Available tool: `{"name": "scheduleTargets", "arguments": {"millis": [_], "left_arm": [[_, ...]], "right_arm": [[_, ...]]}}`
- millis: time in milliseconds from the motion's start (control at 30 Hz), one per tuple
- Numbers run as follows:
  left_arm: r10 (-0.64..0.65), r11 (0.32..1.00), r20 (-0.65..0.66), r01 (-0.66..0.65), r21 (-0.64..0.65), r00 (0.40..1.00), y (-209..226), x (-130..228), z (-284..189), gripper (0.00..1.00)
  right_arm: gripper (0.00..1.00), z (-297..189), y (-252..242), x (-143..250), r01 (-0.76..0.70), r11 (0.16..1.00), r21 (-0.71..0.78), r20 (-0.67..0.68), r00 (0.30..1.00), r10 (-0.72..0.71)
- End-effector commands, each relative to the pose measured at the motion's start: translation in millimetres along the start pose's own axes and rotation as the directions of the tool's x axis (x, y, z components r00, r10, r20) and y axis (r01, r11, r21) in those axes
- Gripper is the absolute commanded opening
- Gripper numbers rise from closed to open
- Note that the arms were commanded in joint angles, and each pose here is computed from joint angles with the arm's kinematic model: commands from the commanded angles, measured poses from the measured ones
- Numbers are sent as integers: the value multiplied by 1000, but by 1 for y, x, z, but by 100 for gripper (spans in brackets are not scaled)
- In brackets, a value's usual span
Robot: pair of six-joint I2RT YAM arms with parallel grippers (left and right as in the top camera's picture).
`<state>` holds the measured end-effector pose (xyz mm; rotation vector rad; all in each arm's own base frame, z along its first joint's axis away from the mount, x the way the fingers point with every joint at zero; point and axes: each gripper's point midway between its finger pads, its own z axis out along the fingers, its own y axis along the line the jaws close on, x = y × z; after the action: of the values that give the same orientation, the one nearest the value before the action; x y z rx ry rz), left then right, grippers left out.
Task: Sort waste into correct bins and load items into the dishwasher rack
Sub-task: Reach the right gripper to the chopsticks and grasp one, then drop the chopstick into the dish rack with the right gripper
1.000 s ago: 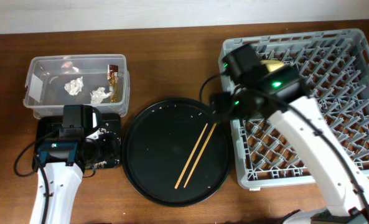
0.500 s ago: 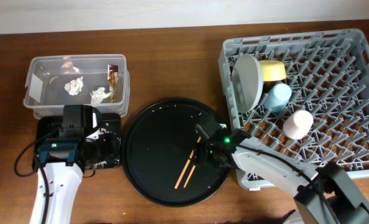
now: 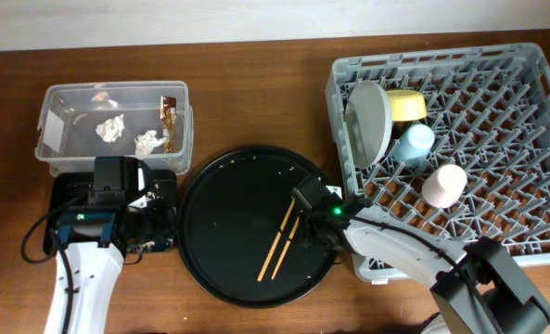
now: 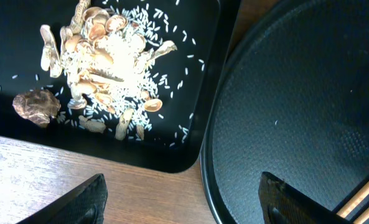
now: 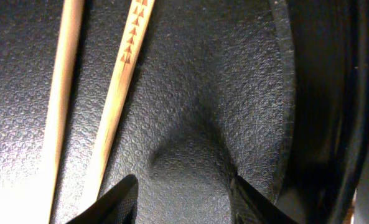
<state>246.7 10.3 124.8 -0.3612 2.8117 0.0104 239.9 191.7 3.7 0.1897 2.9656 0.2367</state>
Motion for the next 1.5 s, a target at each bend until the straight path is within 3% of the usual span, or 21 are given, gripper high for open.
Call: {"name": "scheduleTargets", "arguments": {"millis": [0,100,267,633,1033,1267,1333,1467], "left_arm": [[-14,1000,14,14,-2,1000,1,-2,-3,77],[-14,1000,14,14,-1,1000,1,-2,-3,77],[-14,1000,14,14,-1,1000,1,-2,-3,77],[-14,1000,14,14,-1,1000,1,-2,-3,77],[-14,1000,14,14,-1,1000,1,-2,-3,78],[-14,1000,13,14,-1,1000,1,-2,-3,78],[-14,1000,13,14,-1,1000,1,-2,-3,78],[-14,1000,13,14,-1,1000,1,-2,-3,78]], "right_arm": [[55,10,0,11,-13,1000,4,-54,998,13],[63,-8,9,-2,-2,1000,1,-25,1000,2],[63,-32,12,-25,1,998,59,38,999,-3],[64,5,13,-13,31,994,107,-21,999,-29],[64,-4,29,-28,14,997,76,11,1000,-15],[64,20,14,-13,21,989,149,-67,998,-12],[59,18,16,-11,20,990,138,-79,997,-9],[37,6,17,-12,19,992,127,-70,998,-11]]}}
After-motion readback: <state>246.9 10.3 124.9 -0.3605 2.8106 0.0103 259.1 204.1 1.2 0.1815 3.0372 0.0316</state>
